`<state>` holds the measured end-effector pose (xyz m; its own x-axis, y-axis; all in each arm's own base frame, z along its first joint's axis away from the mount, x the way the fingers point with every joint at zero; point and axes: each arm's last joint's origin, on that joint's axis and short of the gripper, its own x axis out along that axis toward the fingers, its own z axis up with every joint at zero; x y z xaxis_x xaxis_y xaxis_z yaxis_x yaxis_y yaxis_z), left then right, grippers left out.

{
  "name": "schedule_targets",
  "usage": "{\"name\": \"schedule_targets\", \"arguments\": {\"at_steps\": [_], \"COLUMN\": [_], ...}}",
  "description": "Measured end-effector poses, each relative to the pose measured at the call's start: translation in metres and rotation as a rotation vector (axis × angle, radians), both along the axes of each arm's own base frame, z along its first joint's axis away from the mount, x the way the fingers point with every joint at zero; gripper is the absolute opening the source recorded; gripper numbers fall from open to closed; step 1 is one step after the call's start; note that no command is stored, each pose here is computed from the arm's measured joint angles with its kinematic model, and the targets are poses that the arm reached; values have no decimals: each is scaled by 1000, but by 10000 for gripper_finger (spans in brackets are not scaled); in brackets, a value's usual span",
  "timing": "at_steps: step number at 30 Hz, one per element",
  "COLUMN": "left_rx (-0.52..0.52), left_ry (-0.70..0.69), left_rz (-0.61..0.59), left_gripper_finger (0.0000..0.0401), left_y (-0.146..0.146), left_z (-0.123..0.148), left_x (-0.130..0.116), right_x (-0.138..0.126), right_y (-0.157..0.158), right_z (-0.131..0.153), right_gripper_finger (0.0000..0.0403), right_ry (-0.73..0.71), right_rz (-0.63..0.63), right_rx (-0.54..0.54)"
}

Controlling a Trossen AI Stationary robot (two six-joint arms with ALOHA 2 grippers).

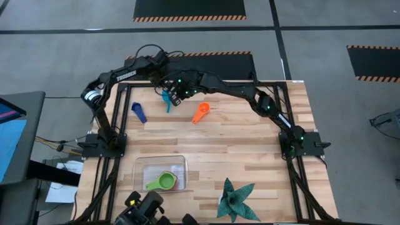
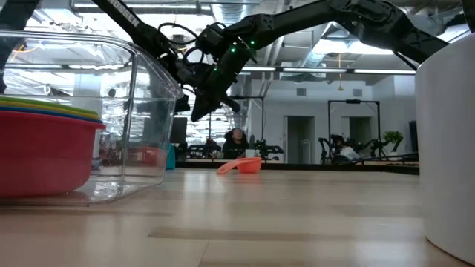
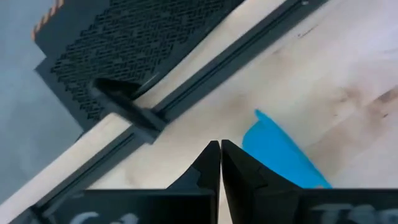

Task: Nest measuring cups in basket
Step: Adjust the measuring cups

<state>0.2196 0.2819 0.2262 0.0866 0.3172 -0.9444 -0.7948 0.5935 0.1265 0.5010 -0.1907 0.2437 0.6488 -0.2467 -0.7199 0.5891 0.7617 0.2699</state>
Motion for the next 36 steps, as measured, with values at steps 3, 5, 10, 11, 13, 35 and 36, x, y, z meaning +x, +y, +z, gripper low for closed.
{"name": "schedule_targets", "arguments": {"at_steps": [3, 5, 10, 11, 13, 35, 36], "left_rx": [-21, -4, 0, -2, -17, -382, -340], "left_ry": [-10, -21, -32, -26, -9, 188, 189], "left_rz": [-16, -25, -30, -29, -21, -261, -276], "left_gripper_finger": [0, 0, 0, 0, 0, 0, 0], "left_y": [-3, -4, -3, -3, -1, -67, -66], "left_z": [-2, -1, -3, -5, -11, -28, -25], "left_x": [5, 8, 11, 12, 12, 36, 39], "right_x": [2, 3, 6, 6, 6, -46, -52], "right_y": [11, 19, 32, 33, 33, 111, 116], "right_z": [0, 3, 15, 16, 16, 98, 102], "right_gripper_finger": [9, 9, 9, 9, 9, 12, 12], "right_ry": [22, 20, -3, -10, -10, 150, 190], "right_rz": [34, 60, 92, 94, 96, 208, 183], "right_rx": [5, -6, -40, -43, -43, -99, -138]}}
